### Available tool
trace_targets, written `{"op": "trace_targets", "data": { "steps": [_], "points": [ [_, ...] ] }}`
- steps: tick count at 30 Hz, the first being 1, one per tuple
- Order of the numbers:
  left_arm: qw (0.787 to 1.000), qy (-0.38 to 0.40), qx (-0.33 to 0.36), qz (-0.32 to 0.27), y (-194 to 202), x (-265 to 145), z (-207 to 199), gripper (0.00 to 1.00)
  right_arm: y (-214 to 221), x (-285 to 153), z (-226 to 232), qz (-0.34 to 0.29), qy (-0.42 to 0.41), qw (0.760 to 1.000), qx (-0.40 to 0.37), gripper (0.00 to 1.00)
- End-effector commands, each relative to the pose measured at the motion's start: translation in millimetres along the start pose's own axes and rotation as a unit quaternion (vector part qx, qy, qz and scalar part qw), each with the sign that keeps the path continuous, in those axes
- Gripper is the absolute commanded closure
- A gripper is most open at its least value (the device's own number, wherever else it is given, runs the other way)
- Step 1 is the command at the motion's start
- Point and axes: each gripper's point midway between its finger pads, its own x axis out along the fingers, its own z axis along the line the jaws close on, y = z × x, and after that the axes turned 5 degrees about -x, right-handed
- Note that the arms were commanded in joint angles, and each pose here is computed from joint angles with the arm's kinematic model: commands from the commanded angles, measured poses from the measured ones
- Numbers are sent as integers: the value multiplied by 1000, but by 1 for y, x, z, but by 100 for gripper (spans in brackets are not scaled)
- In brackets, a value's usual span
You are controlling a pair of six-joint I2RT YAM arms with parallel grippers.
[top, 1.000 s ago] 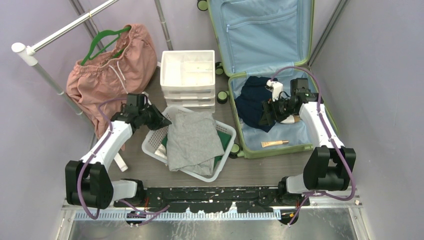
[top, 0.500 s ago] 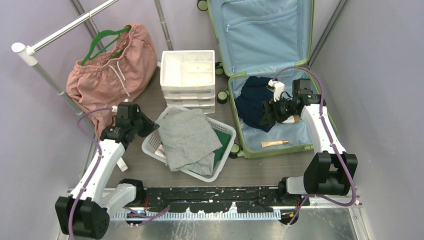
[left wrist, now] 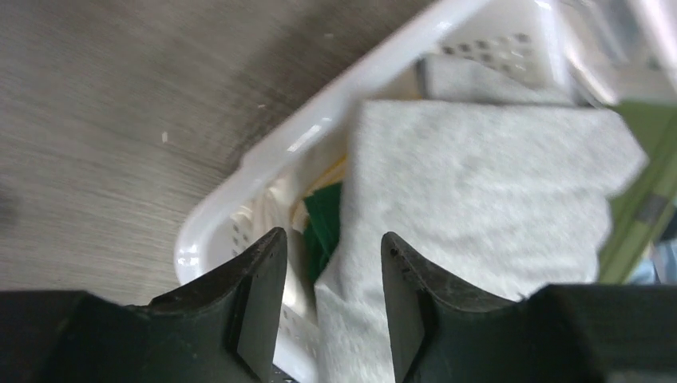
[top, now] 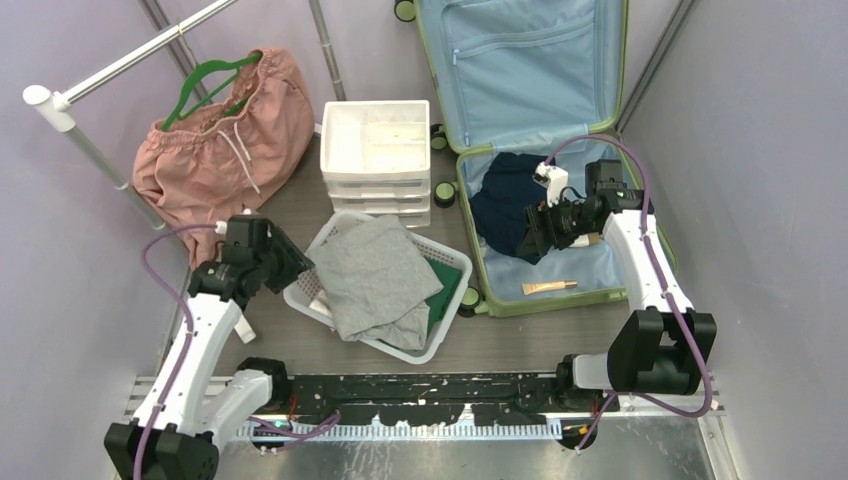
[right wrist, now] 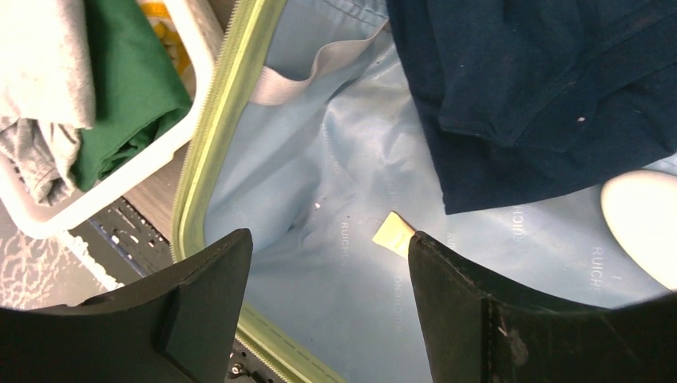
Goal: Open, take out, and arrange the luggage
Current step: Adjust the clothes in the bin.
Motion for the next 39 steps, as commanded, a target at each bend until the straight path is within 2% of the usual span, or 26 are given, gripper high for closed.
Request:
{"op": "trace_targets", "data": {
  "steps": [1, 5, 7, 9, 13, 19, 24, 31, 39],
  "points": [
    [986, 128, 108, 8, -4, -46, -46, 52, -19, -19, 23, -41, -31, 998, -38, 23],
    [952, 253, 159, 63, 18, -71, -88, 53, -24, -22, 35, -59, -59, 995, -46, 23],
    [939, 278, 191, 70, 29, -78, -102, 53, -25, -22, 38, -62, -66, 995, -45, 23],
    [920, 290, 252, 75, 53, -86, -116, 53, -23, -20, 38, -60, -71, 995, -41, 23],
    [900, 267, 341, 58, 88, -89, -134, 51, -18, -19, 39, -54, -71, 995, -37, 23],
    [871, 177, 458, 14, 126, -66, -148, 48, -10, -17, 40, -50, -66, 996, -36, 23],
    [855, 116, 506, -3, 151, -48, -160, 44, -7, -17, 40, -48, -62, 996, -36, 23],
    [842, 102, 530, -16, 184, -32, -182, 43, -7, -16, 39, -47, -64, 996, -34, 23],
    [825, 55, 562, -3, 205, -7, -183, 45, -6, -15, 39, -46, -65, 996, -33, 23]
  ]
}}
